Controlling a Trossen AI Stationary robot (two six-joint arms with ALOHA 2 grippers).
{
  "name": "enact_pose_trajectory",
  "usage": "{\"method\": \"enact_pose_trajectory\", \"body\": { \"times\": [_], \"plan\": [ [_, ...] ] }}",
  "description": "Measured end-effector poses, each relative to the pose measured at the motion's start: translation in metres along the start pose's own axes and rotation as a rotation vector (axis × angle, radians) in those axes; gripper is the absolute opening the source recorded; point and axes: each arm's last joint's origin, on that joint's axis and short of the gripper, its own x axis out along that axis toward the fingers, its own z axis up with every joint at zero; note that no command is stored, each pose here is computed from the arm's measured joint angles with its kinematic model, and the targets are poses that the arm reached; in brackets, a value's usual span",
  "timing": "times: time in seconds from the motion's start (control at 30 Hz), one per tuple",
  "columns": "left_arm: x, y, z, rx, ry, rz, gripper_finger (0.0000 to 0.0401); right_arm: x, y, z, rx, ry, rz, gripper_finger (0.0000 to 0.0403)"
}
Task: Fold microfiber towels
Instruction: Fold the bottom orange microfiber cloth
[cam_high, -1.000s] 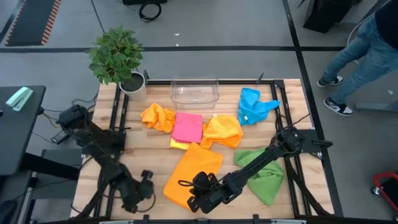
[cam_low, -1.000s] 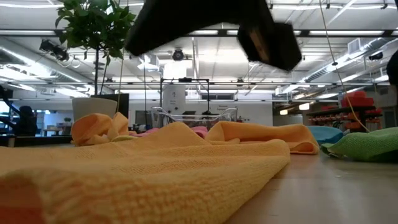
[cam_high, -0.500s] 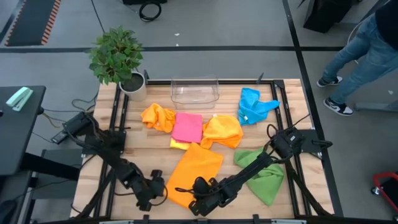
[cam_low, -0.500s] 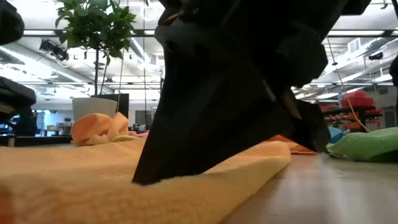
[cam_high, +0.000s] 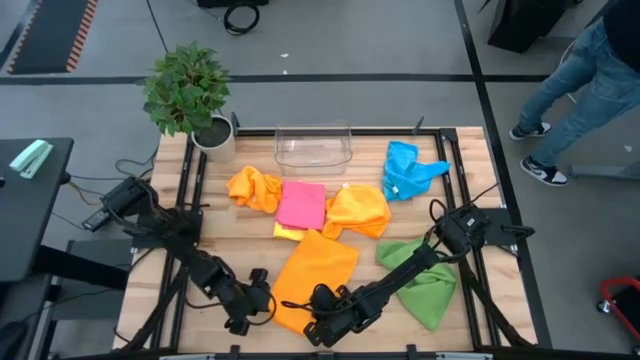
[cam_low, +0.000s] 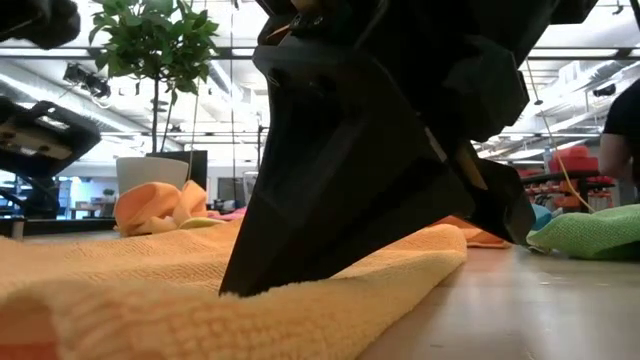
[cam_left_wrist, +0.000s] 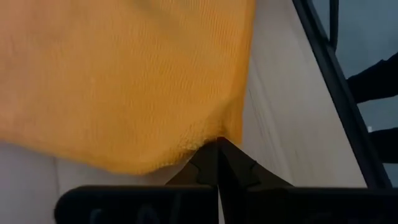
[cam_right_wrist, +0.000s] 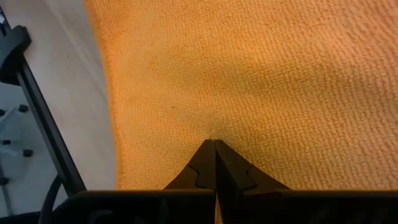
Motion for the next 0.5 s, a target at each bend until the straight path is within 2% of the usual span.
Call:
{"method": "enact_pose_trajectory", "body": {
  "times": [0.17,0.5],
  "plan": [
    [-0.001,0.003,0.008,0.036,-0.015,0.007,0.0005,0.0,0.0,0.0,0.0,0.003,0.0,0.0003],
    [0.009,0.015,0.013,-0.004,-0.017,0.002,0.0003,0.0,-0.001,0.0,-0.001,0.003,-0.004,0.0003]
  ]
}}
